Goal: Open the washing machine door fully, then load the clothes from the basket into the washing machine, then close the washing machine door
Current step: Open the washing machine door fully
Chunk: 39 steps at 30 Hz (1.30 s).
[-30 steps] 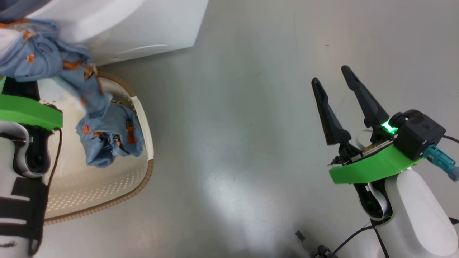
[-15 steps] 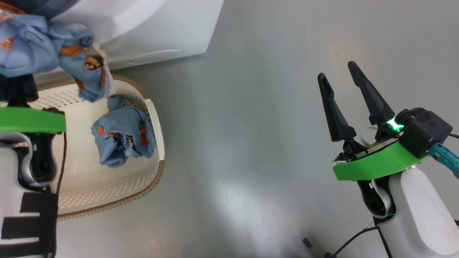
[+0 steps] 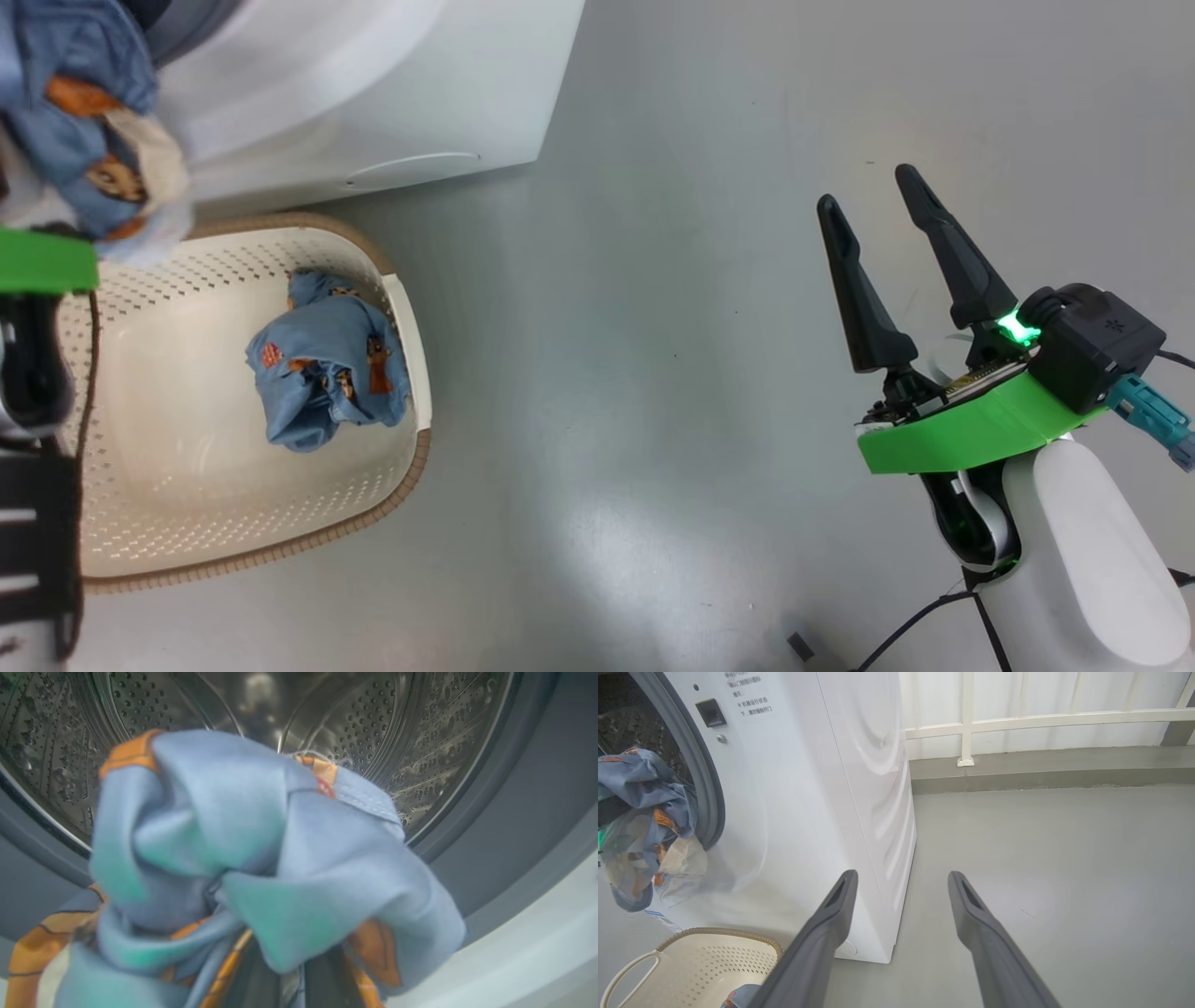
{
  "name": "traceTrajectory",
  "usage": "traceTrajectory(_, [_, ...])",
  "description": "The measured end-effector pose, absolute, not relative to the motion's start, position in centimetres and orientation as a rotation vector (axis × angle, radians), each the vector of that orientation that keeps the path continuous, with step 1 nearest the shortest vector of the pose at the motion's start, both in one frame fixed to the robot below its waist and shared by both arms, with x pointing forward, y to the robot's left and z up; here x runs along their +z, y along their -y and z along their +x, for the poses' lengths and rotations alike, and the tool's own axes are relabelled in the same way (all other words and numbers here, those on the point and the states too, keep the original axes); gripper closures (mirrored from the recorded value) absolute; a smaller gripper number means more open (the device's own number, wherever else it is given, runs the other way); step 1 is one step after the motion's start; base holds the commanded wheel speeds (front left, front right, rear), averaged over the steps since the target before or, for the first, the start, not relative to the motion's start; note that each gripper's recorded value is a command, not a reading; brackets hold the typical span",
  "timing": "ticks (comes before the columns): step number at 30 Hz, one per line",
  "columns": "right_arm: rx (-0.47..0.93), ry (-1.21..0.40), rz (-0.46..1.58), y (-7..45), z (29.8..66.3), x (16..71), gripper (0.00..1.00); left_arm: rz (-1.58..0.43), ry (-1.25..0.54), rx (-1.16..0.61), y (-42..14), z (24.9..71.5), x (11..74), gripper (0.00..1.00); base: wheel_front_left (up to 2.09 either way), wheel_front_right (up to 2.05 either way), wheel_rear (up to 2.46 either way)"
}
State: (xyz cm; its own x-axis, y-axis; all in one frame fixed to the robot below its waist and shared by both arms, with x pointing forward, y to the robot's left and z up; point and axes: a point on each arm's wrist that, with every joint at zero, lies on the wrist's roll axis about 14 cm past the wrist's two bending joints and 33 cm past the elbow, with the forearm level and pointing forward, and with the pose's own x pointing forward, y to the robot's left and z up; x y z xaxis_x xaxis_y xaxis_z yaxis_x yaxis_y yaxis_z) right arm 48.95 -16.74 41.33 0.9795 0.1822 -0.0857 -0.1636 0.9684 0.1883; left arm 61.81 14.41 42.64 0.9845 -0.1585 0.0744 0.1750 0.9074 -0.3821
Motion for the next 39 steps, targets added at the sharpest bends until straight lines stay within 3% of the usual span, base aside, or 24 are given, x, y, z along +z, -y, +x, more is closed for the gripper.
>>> traceTrajectory(21, [0.159, -0.105, 0.197, 16.7, 48.4, 41.5, 0.00, -0.232, -0.010, -0.200, -13.0, 69.3, 44.2, 1.00, 0.00, 0.00, 0.00])
traceTrajectory(34, [0.123, -0.123, 0.189, 17.9, 47.9, 41.1, 0.00, -0.128, 0.289, -0.220, -12.6, 72.8, 54.2, 1.00, 0.00, 0.00, 0.00])
traceTrajectory(39, [0.114, -0.131, 0.189, 18.0, 47.8, 40.8, 0.00, -0.133, 0.290, -0.190, -13.2, 72.9, 53.4, 1.00, 0.00, 0.00, 0.00])
